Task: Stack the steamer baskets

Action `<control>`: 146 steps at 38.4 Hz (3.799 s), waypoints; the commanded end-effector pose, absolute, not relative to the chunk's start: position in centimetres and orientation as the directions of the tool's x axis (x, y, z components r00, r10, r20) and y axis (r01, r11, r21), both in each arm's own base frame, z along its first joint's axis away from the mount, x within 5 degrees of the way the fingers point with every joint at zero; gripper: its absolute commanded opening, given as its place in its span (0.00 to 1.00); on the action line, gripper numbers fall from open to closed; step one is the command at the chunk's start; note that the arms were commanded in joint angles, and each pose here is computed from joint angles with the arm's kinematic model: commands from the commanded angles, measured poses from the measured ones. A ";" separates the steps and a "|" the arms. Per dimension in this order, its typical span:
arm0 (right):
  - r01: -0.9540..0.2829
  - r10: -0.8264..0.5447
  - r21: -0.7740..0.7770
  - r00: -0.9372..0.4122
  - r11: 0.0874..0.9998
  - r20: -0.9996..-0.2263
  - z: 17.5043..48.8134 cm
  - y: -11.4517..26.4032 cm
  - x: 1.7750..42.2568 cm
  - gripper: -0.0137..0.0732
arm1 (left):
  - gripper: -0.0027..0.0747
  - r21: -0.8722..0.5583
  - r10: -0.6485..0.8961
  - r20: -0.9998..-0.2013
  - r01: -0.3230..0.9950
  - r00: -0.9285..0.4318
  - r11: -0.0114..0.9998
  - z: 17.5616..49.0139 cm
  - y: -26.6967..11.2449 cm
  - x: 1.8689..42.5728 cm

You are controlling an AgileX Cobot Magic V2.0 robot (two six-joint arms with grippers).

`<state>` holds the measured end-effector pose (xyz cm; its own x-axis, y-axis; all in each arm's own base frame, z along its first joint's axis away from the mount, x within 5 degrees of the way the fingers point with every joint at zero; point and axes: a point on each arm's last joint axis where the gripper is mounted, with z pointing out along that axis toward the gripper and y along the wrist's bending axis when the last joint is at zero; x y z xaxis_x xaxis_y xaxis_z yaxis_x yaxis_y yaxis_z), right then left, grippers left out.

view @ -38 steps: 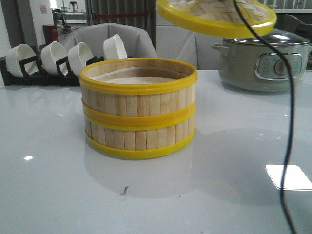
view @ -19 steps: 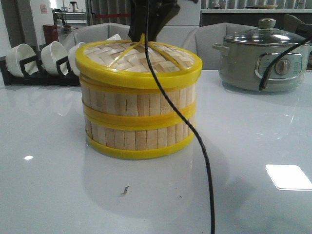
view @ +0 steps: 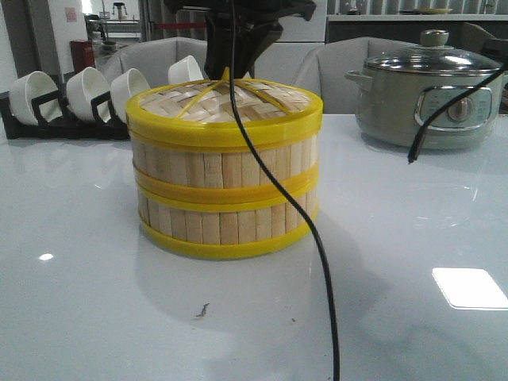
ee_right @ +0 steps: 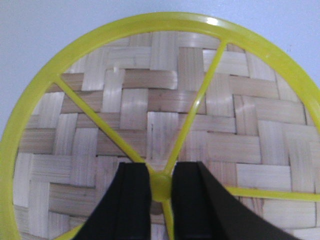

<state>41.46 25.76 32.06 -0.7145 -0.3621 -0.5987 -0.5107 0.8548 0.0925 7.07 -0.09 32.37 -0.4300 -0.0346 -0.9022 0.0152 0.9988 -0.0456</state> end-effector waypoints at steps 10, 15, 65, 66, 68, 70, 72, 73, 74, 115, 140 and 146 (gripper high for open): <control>-0.523 -0.312 0.082 -0.620 0.849 -0.720 36.4 25.2 41.1 0.22 | 0.15 -0.059 -0.042 -0.938 0.038 -0.345 0.998 33.8 -0.3 7.3; -0.523 -0.311 0.082 -0.618 0.849 -0.722 36.4 25.2 41.1 0.22 | 0.15 -0.059 -0.042 -0.938 0.038 -0.345 0.998 33.8 -0.3 7.3; -0.271 -0.010 0.026 -0.131 0.962 -0.991 47.2 7.7 26.8 0.75 | 0.15 -0.059 -0.042 -0.938 0.038 -0.345 0.998 33.8 -0.3 7.3; -0.250 -0.006 0.026 -0.127 0.968 -0.992 46.5 6.9 26.2 0.75 | 0.15 -0.059 -0.042 -0.938 0.038 -0.345 0.998 33.8 -0.3 7.3; -0.211 0.006 0.026 -0.095 0.977 -0.995 46.2 5.2 24.0 0.75 | 0.15 -0.059 -0.042 -0.938 0.038 -0.345 0.998 33.8 -0.3 7.3; -0.164 0.012 0.026 -0.088 0.986 -0.996 45.1 3.7 22.2 0.75 | 0.15 -0.059 -0.042 -0.938 0.038 -0.345 0.998 33.8 -0.3 7.3; -0.123 0.017 0.026 -0.073 0.992 -0.997 44.3 2.5 20.3 0.75 | 0.15 -0.059 -0.042 -0.938 0.038 -0.345 0.998 33.8 -0.3 7.3; -0.102 0.021 0.026 -0.051 0.994 -0.998 44.3 2.0 19.1 0.75 | 0.15 -0.059 -0.042 -0.938 0.038 -0.345 0.998 33.8 -0.3 7.3; -0.086 0.022 0.026 -0.043 0.996 -0.999 43.8 1.6 18.0 0.75 | 0.15 -0.059 -0.042 -0.938 0.038 -0.345 0.998 33.8 -0.3 7.3; 0.083 0.026 0.026 -0.003 0.996 -1.000 30.8 -0.6 7.2 0.23 | 0.15 -0.059 -0.042 -0.938 0.038 -0.345 0.998 33.8 -0.3 7.3; 0.083 0.027 0.026 -0.011 0.996 -1.000 30.8 -0.6 7.2 0.22 | 0.15 -0.059 -0.042 -0.938 0.038 -0.345 0.998 33.8 -0.3 7.3; 0.083 0.027 0.026 -0.011 0.996 -1.000 30.8 -0.6 7.2 0.22 | 0.15 -0.059 -0.042 -0.938 0.038 -0.345 0.998 33.8 -0.3 7.3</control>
